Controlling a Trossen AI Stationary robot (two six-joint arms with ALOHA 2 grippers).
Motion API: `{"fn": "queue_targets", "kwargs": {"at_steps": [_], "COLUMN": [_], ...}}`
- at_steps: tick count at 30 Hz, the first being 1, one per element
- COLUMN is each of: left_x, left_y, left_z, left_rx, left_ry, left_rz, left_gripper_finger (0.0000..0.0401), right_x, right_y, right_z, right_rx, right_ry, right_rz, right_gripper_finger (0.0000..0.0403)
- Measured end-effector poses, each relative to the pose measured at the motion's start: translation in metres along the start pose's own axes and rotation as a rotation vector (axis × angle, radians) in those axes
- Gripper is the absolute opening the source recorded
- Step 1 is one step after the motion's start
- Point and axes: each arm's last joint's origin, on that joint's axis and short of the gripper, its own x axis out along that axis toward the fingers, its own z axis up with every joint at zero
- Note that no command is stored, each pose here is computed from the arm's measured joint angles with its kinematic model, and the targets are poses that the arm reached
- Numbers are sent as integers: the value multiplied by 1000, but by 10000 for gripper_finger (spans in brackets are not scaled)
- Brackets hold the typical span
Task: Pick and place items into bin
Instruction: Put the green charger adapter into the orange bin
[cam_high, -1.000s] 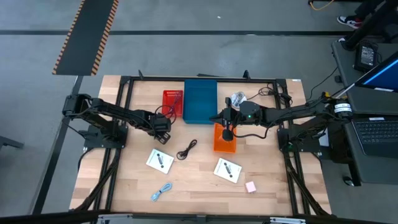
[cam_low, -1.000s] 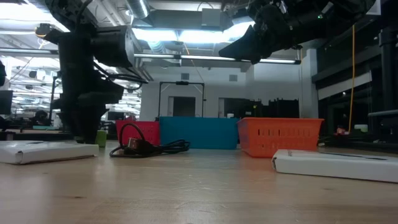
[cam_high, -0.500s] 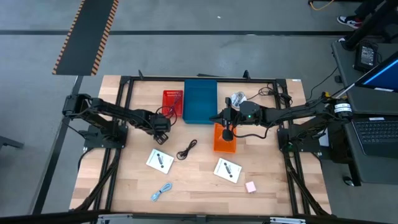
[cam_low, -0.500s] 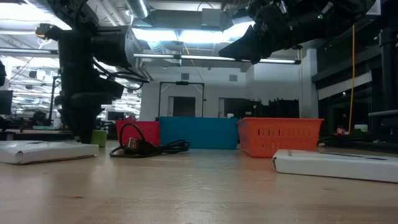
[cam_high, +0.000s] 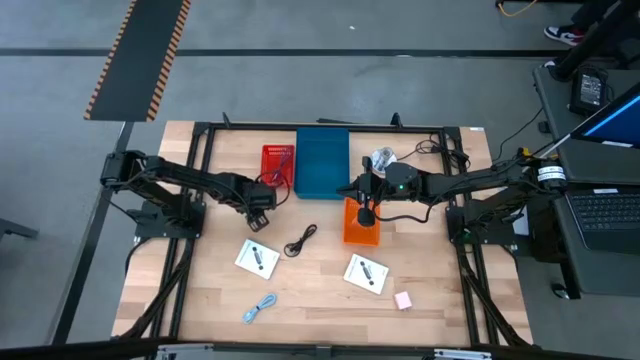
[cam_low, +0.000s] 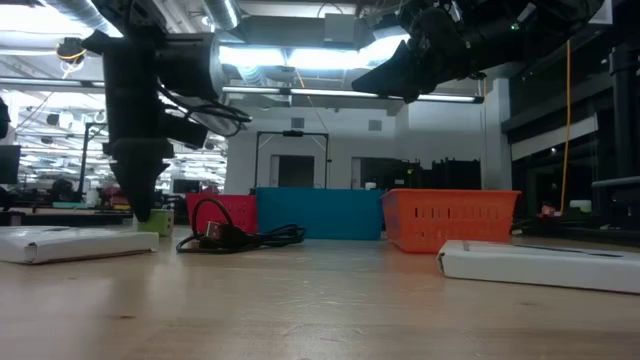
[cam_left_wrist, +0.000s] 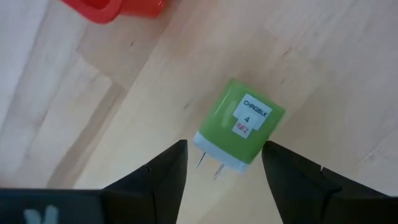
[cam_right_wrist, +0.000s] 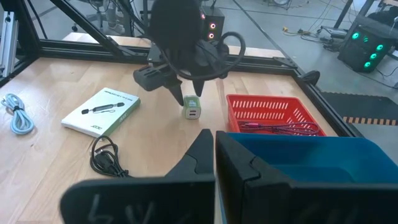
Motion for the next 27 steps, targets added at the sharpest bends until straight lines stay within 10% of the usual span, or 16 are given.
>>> {"fn": "queue_targets", "kwargs": {"at_steps": [12,27], "left_x": [0,11], "left_y": [-1,5], "left_z": [4,2], "left_rx": [209,208], "left_ry": [-34,-11], "left_rz": [-13,-98], "left_gripper_finger": [199,198], "right_x": [0,0], "right_y": [0,0], "right_z": [0,0], "right_rx": [0,0], "right_ry": [0,0], "right_rz": [0,0], "right_gripper_finger": [0,0]}}
